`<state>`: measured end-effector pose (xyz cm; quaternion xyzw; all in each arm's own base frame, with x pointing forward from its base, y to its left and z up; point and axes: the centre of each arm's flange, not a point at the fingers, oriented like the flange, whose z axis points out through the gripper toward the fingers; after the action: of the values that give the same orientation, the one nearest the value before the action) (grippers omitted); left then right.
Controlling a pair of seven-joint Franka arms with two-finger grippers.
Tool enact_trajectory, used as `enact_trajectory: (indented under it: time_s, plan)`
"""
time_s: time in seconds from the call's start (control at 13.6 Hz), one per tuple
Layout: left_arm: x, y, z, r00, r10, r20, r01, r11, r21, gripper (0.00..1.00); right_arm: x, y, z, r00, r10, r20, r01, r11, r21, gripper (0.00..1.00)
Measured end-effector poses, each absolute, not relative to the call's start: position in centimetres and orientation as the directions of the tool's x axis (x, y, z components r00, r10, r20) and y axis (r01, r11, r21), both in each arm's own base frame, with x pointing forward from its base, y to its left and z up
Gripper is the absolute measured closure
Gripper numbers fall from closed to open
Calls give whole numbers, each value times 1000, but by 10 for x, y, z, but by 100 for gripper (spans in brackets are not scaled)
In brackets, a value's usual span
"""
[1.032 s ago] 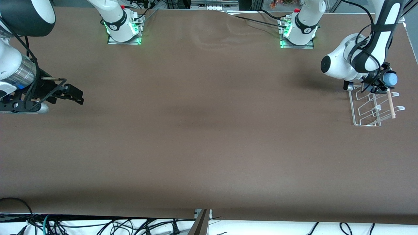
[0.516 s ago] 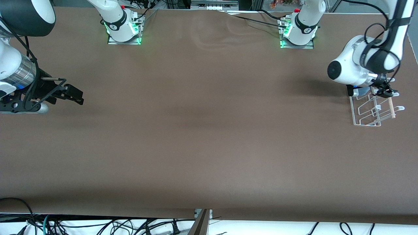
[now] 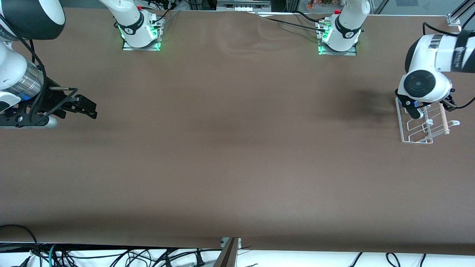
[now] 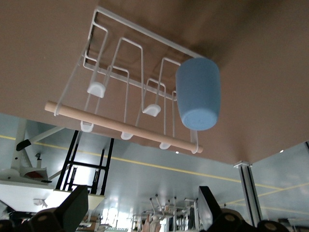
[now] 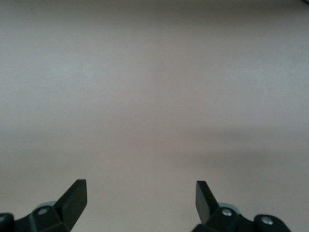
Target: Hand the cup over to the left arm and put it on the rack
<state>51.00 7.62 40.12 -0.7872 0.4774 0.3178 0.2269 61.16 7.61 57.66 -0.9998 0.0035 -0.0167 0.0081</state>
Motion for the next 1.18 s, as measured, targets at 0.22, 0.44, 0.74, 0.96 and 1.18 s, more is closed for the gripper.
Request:
enact_trajectory:
  time_s: [0.22,0.44,0.74,0.96,1.18]
  plan:
    - [533,54,449,497,-656,-568,-835,-539,-109,0,612,76,578,999,-7,37,-6,-1000,-17,0]
    - [553,31,507,655,-672,-346,-743,-656,-132,0,612,77,579,999,-6,38,-5,-1000,-17,0]
    - [566,16,567,798,-583,-151,-602,-781,-167,0,612,78,579,999,-5,39,-4,-1000,-18,0]
    - [567,-1,589,952,-304,-25,-305,-947,-96,0,612,78,580,999,-4,40,-4,-1000,-18,0]
    - [564,-10,602,1000,-18,-1,-18,-1000,-3,0,613,78,581,999,-4,50,-3,-1000,-19,0]
